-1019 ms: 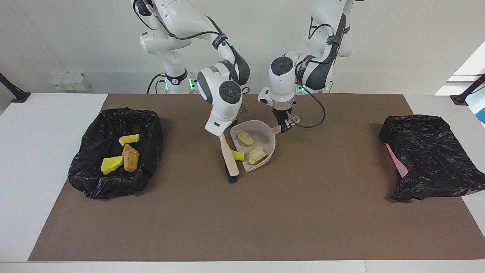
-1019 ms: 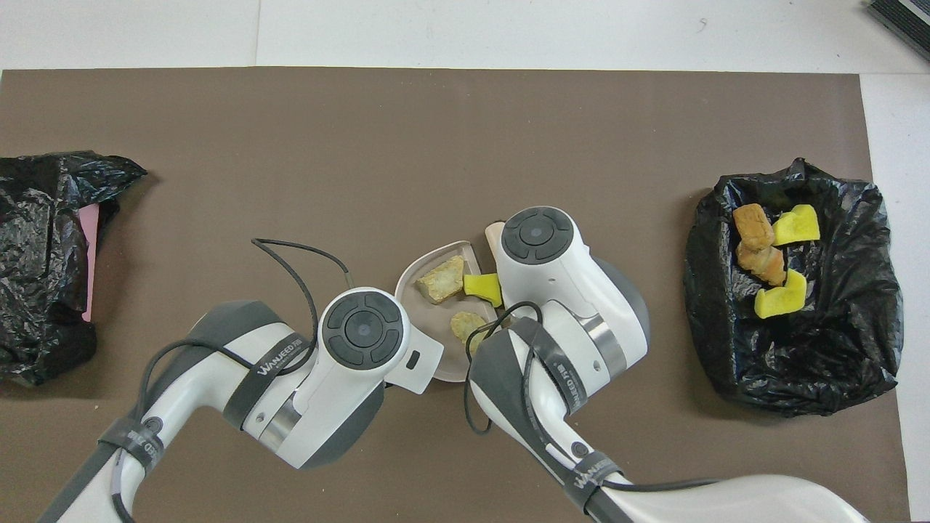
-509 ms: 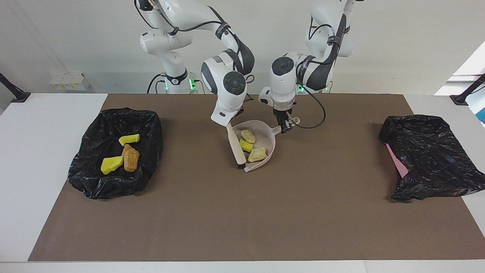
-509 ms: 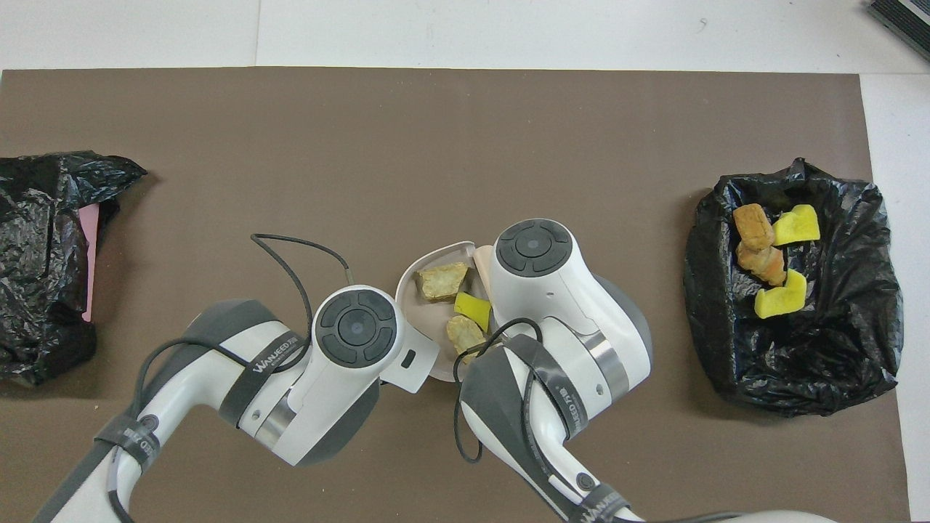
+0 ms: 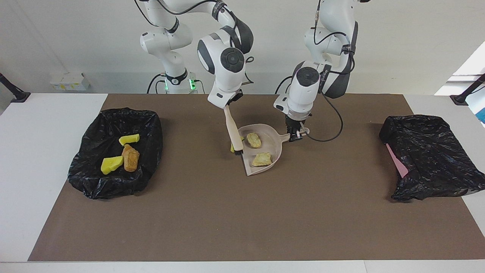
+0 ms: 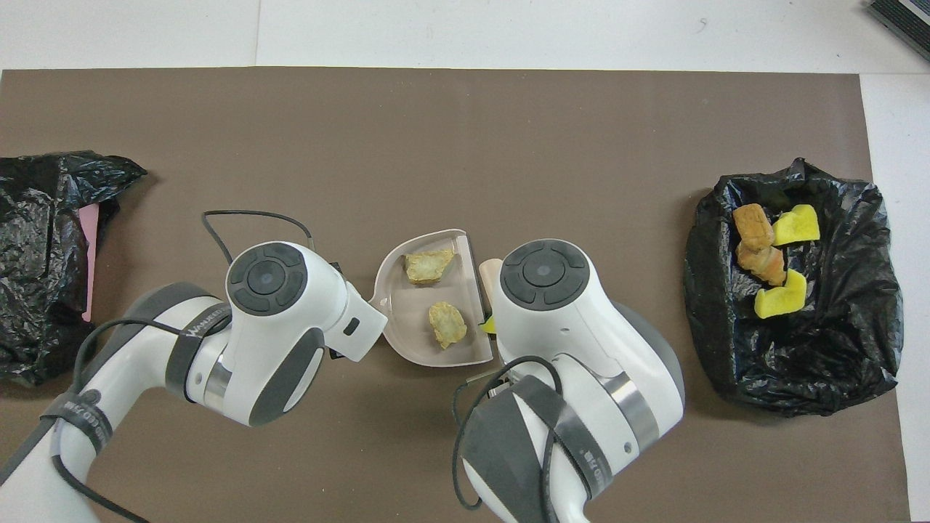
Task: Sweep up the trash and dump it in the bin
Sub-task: 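Push the yellow sponge into the dustpan with the right gripper's brush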
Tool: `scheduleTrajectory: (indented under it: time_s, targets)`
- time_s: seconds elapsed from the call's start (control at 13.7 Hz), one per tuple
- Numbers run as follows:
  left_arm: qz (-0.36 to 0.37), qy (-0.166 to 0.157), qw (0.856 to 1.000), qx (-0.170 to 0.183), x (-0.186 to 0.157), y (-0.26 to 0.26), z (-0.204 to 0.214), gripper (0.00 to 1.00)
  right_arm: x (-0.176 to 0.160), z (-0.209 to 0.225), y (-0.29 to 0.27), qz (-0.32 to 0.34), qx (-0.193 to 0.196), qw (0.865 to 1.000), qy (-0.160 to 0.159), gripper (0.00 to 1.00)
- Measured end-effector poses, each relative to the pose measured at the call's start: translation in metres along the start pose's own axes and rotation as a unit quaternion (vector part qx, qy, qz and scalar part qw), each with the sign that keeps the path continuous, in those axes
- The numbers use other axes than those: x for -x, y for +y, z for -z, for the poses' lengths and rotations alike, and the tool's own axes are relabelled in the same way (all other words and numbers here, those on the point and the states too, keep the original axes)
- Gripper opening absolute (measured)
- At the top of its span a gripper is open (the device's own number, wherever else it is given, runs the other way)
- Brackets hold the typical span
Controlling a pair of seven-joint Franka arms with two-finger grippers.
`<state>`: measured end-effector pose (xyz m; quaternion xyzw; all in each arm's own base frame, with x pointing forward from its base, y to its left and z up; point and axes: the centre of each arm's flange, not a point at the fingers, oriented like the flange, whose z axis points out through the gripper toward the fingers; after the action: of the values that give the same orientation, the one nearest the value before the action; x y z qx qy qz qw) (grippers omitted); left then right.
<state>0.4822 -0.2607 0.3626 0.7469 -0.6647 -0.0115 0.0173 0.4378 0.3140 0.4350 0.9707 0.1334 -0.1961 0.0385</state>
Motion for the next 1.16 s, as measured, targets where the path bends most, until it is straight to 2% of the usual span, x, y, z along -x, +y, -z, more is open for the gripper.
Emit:
scheduleTrajectory:
  time_s: [0.15,0.44,0.73,0.95,1.16]
  targets:
    - [-0.002,0.008,1.0,0.003,0.009,-0.006,0.001,0.33,0.005,-0.006,-0.008,-0.005,0.002,1.0,0.003,0.26]
    - [-0.023,0.006,1.0,0.002,-0.001,0.0,0.0,0.33,0.004,-0.018,-0.003,-0.026,0.003,1.0,0.001,0.26]
    - [-0.072,-0.032,0.997,-0.008,-0.018,0.017,0.001,0.33,-0.001,-0.029,0.021,-0.068,0.03,0.997,0.0,0.26]
    - [-0.062,-0.044,0.997,-0.008,-0.025,0.027,0.004,0.33,-0.009,-0.049,0.059,-0.098,0.022,0.995,0.007,0.26]
    - [-0.053,-0.061,0.997,-0.008,-0.037,0.044,0.009,0.33,-0.011,-0.083,0.06,-0.1,0.012,0.995,0.014,0.26]
